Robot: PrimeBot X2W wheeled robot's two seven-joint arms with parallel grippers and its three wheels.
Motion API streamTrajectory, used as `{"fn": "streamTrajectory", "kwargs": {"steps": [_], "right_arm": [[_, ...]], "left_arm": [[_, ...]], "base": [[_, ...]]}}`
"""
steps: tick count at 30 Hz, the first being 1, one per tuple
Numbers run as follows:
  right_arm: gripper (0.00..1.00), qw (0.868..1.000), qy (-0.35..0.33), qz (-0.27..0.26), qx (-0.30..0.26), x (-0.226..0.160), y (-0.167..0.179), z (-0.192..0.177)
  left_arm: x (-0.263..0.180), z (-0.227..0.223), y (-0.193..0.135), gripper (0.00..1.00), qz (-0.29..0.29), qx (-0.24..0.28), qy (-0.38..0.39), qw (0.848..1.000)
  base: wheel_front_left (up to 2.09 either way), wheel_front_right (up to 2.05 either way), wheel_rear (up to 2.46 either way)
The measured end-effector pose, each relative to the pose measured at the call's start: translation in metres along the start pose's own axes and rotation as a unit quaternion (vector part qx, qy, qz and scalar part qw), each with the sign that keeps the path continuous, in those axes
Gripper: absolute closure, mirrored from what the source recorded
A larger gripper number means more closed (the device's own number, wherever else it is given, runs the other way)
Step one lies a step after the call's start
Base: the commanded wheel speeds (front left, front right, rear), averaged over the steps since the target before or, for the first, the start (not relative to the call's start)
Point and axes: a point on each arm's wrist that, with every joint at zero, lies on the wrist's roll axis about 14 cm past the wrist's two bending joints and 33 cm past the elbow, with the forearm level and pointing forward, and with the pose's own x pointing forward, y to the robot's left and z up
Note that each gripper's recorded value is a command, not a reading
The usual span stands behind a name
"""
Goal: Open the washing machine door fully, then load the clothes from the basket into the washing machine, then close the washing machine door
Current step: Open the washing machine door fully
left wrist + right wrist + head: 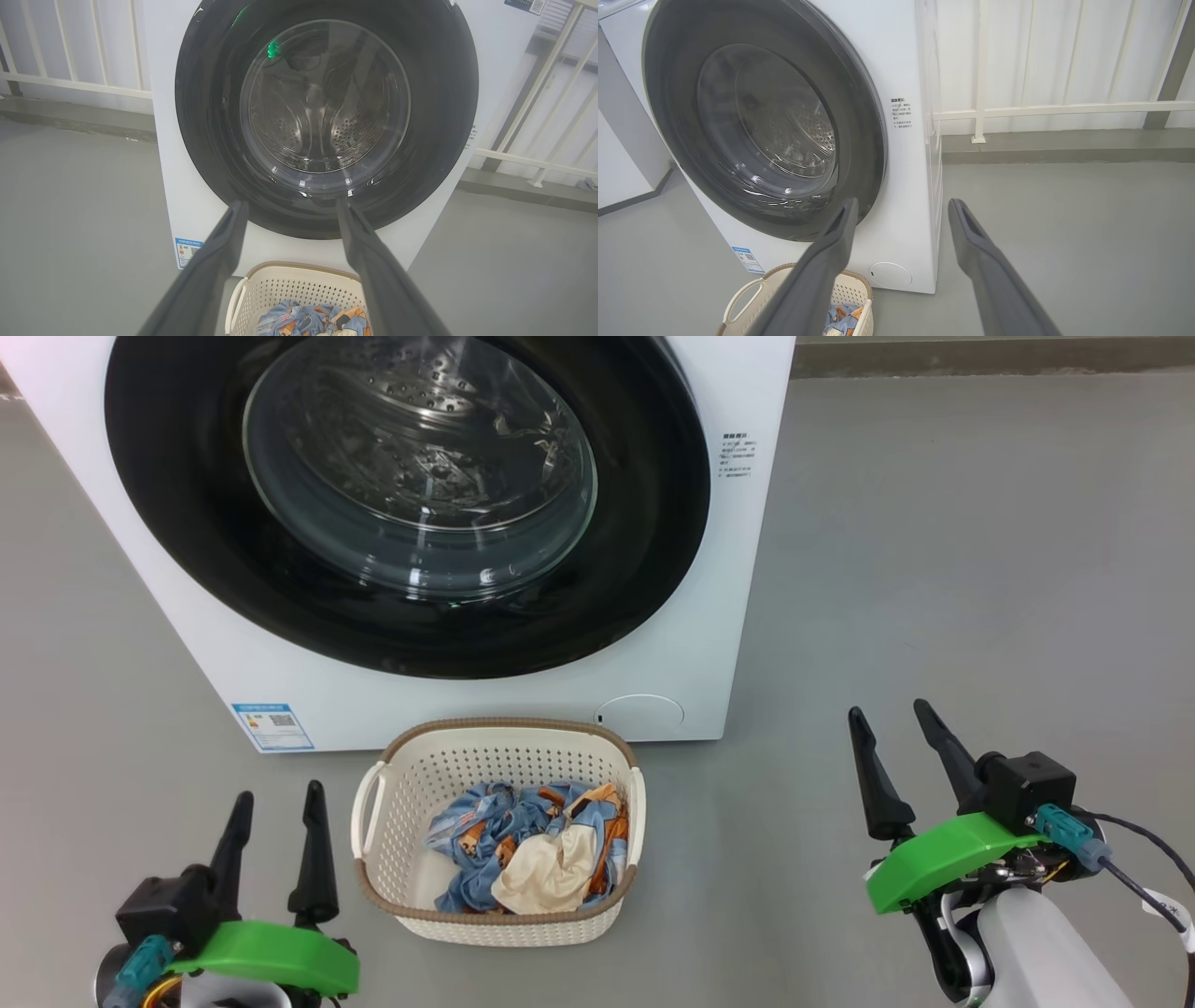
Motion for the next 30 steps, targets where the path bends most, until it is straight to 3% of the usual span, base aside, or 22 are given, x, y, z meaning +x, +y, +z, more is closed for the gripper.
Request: {"fn": "streamTrajectory", "kwargs": {"steps": [15,16,18,19,20,21,30], "right_arm": [[0.00,1.000,-0.004,-0.004,-0.001,0.014,-0.005,0.004],[0.08,1.000,-0.005,-0.005,-0.001,0.015,-0.005,0.004],[0.53,1.000,-0.005,-0.007,-0.001,0.017,-0.007,0.004],[0.67,1.000,-0.006,-0.008,0.001,0.018,-0.009,0.005],[0.96,1.000,-0.009,-0.010,0.002,0.020,-0.010,0.008],[1.00,1.000,-0.013,-0.011,0.004,0.022,-0.011,0.010],[1.00,0.998,-0.042,-0.026,0.026,0.046,-0.025,0.031]], "left_arm": [[-0.001,-0.007,0.008,0.00,0.008,0.004,0.011,1.000],[-0.001,-0.008,0.008,0.00,0.009,0.004,0.012,1.000],[-0.001,-0.009,0.010,0.00,0.011,0.005,0.014,1.000],[-0.001,-0.009,0.011,0.00,0.012,0.006,0.015,1.000],[-0.001,-0.010,0.012,0.00,0.013,0.006,0.015,1.000],[-0.001,-0.011,0.012,0.00,0.013,0.006,0.016,1.000],[0.005,-0.013,0.016,0.00,0.018,0.008,0.019,1.000]], "base": [[0.00,0.00,0.00],[0.00,0.00,0.00],[0.00,0.00,0.00],[0.00,0.00,0.00],[0.00,0.00,0.00],[0.00,0.00,0.00],[0.00,0.00,0.00]]}}
